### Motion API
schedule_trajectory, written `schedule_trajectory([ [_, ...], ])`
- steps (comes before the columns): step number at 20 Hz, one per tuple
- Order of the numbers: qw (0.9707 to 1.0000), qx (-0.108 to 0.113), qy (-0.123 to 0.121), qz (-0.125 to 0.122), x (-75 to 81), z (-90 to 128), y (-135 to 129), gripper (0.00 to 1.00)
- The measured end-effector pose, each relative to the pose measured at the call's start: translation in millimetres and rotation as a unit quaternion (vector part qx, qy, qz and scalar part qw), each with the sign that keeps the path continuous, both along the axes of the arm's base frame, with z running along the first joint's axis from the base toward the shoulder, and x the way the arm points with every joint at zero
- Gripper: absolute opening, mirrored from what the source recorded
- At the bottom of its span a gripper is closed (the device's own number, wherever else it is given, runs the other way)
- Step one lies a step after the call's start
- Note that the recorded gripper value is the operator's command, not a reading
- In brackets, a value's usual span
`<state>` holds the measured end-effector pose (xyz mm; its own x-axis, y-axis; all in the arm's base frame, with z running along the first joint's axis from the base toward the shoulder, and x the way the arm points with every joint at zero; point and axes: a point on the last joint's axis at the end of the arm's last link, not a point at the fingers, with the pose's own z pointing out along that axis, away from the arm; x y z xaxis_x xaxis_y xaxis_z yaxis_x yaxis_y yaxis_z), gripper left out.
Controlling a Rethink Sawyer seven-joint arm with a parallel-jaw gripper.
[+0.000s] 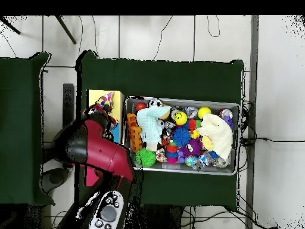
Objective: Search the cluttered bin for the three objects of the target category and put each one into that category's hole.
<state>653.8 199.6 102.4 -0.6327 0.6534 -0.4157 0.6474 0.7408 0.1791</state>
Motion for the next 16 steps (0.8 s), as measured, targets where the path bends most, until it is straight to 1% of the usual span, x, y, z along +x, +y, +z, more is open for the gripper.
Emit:
schedule_trajectory([
  [3, 1.0000, 0.004, 0.006, -0.001, 0.8, -8.1, -4.7, 0.00],
  [4, 0.9999, 0.006, 0.012, -0.001, 0.1, -15.6, -6.9, 0.00],
  [6, 0.9998, 0.010, 0.019, 0.000, -1.5, -24.6, -6.8, 0.00],
  [8, 0.9997, 0.011, 0.021, 0.001, -2.3, -28.6, -5.8, 0.00],
  [11, 0.9998, 0.011, 0.015, 0.002, -0.3, -27.2, -4.8, 0.00],
  [16, 0.9998, 0.015, 0.016, 0.003, -1.4, -27.8, -1.1, 0.00],
])
